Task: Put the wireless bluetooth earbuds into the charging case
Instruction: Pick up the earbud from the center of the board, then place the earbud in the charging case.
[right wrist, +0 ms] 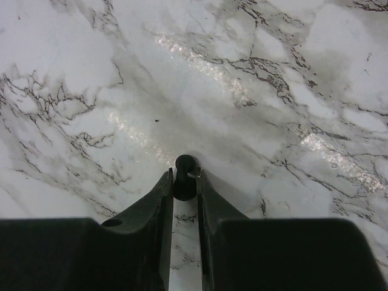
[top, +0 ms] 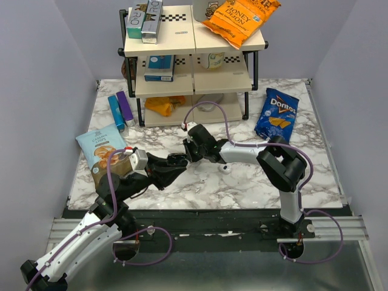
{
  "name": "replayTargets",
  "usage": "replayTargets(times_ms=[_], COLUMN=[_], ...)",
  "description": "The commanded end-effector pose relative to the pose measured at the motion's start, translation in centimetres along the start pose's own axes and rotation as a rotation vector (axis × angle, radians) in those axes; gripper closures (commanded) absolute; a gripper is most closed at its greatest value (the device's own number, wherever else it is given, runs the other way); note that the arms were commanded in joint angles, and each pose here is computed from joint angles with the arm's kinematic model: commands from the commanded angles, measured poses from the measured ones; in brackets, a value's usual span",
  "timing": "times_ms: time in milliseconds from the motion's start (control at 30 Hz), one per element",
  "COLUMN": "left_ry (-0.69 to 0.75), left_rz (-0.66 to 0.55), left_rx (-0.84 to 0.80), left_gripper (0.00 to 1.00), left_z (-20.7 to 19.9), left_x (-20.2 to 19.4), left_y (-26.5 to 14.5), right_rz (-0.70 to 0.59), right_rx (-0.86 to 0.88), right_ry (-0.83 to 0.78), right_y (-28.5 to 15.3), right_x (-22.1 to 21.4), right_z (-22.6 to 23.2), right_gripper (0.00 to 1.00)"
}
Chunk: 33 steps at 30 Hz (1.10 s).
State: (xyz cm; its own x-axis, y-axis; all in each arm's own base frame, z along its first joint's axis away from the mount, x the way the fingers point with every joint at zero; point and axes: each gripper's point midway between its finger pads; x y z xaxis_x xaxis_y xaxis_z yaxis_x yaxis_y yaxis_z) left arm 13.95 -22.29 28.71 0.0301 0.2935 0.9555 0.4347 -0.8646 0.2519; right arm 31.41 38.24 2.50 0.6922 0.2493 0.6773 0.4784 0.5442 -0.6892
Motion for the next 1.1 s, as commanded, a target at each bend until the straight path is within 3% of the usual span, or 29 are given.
replayTargets(times_ms=[0,133,200,333,467,567,700,833,1067], left_ry=[-0.009,-0.011,-0.011,-0.005,-0.022,-0.025,-0.009,0.018,0.042], left_rz=[-0.017,-0.01,-0.008,-0.01,-0.003,-0.009,-0.016,-0.002,0.074], left_rx=[0.005,0.012,0.016,0.023,0.019,0.008,-0.008,-0.072,-0.328], left_gripper=[1.0,1.0,1.0,1.0,1.0,1.0,1.0,1.0,1.0], left_z=[-0.1,0.0,0.1,0.1,0.1,-0.1,-0.3,-1.2,-4.3], left_x=[0.4,0.3,0.3,0.5,0.5,0.9,1.6,2.1,0.9], left_y=[0.0,0.0,-0.1,-0.1,0.2,0.5,0.9,1.4,2.9], right_rz=[0.035,-0.008,-0.035,-0.112,-0.238,-0.215,-0.308,-0.447,-0.424], right_rx=[-0.048,-0.041,-0.035,0.013,0.178,0.256,0.354,0.446,0.551], right_ry=[-0.015,-0.033,-0.039,-0.079,-0.166,-0.23,-0.271,-0.324,-0.471], right_y=[-0.5,-2.2,-3.6,-8.6,-16.2,-19.8,-26.0,-32.1,-35.8], right_x=[-1.3,0.0,0.7,1.8,4.8,4.0,3.6,3.5,1.9], right_z=[-1.2,-0.9,-0.8,-0.2,2.9,4.0,5.1,6.1,7.3], right_gripper=[0.89,0.99,1.0,1.0,0.99,0.99,0.99,0.99,0.99])
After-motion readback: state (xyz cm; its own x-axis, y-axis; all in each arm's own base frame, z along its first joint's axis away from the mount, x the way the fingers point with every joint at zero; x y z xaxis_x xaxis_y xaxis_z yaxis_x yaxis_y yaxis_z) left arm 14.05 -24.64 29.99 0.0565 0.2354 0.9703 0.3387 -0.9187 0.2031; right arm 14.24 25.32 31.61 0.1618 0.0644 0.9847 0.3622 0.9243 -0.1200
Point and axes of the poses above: each gripper's point midway between its finger pads, its own y axis out along the fingers, its own z axis along the line the jaws close on, x = y × z, and after that the axes turned 6 degrees about y, right-handed
